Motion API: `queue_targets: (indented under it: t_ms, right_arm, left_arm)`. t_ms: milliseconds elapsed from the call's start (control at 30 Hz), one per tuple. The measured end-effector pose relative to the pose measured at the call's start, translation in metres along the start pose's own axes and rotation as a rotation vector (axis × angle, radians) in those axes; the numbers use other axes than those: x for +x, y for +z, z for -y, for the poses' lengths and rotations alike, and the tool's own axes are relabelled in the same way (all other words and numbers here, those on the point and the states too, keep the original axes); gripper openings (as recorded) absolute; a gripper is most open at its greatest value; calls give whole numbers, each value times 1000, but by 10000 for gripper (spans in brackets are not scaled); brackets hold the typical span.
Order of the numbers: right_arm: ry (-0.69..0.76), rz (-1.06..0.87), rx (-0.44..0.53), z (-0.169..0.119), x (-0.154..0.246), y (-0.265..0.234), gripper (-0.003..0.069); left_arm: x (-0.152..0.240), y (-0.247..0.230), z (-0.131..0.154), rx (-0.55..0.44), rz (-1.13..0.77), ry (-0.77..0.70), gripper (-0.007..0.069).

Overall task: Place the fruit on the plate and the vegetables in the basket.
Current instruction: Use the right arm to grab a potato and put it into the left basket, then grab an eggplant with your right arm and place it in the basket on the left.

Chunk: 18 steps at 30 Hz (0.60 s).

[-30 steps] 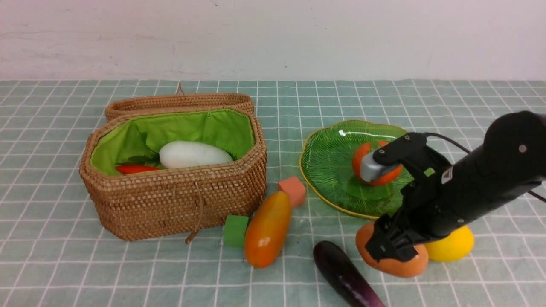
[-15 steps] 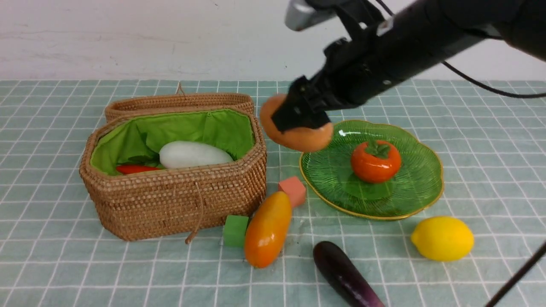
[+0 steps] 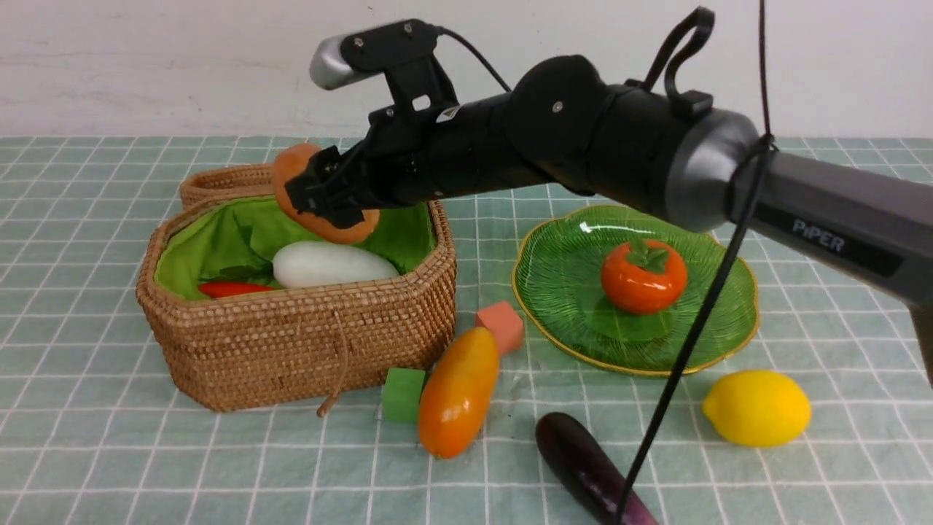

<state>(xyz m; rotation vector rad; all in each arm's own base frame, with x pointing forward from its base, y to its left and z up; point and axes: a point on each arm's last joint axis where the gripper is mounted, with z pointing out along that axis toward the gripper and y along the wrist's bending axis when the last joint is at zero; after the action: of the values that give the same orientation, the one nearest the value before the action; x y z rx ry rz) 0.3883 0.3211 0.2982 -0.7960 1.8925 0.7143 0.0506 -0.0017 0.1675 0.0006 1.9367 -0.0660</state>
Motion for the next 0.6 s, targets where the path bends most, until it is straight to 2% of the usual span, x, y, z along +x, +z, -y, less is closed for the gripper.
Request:
queue_targets:
  t_ms: [67,200,267,467,600]
  right_arm:
    - [0,-3,-2,0,1,0,566]
    - [1,-19,-22,-2,1,-1,653]
    - [-24,-68,-68,-6,-2,-11,679]
    - [-92,-149,-167,-10,-28,-70,650]
    - [-158,-260,-209,-7,-51,-155,600]
  left_arm:
    - [0,0,0,0,0,0,205]
    - [0,0,0,0,0,0,209]
    - [0,0,0,0,0,0,212]
    - [0,0,0,0,0,0,218]
    - [0,0,0,0,0,0,220]
